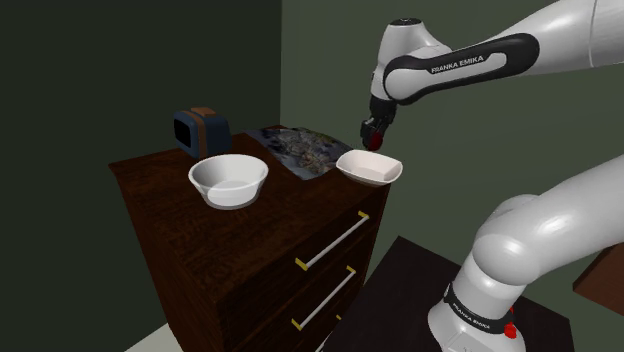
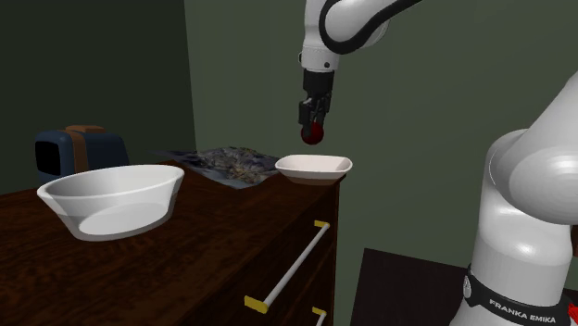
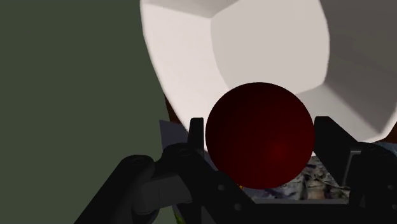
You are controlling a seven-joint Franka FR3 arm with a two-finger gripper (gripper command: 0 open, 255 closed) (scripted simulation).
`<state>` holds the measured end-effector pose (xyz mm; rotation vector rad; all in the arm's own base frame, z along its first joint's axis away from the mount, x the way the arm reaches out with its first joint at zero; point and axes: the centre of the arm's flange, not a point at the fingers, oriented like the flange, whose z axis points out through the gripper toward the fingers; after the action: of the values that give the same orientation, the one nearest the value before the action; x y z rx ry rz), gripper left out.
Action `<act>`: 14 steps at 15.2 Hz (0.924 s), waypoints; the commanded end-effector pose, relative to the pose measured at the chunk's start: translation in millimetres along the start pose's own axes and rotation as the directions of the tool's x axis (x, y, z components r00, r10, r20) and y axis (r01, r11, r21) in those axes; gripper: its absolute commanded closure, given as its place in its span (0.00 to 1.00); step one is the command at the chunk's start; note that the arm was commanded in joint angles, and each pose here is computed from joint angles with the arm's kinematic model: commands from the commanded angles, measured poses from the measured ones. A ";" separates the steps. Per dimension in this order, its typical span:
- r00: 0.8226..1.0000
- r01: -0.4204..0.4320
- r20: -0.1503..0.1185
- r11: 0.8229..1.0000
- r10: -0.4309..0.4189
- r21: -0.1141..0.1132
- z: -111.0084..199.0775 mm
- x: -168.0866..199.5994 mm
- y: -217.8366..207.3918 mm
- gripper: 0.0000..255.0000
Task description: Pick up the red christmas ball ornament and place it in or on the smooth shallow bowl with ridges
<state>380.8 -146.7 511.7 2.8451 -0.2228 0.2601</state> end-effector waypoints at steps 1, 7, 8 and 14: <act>1.000 0.001 0.000 1.000 -0.001 0.000 9.1 -3.1 0.3 1.00; 1.000 0.001 0.000 1.000 -0.001 0.000 39.1 -9.3 -7.8 1.00; 1.000 0.001 0.000 1.000 -0.001 0.000 44.1 -10.4 -9.2 1.00; 1.000 0.001 0.000 1.000 -0.001 0.000 50.3 -11.7 -10.8 1.00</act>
<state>379.1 -149.1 459.1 2.8451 -0.2212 0.2601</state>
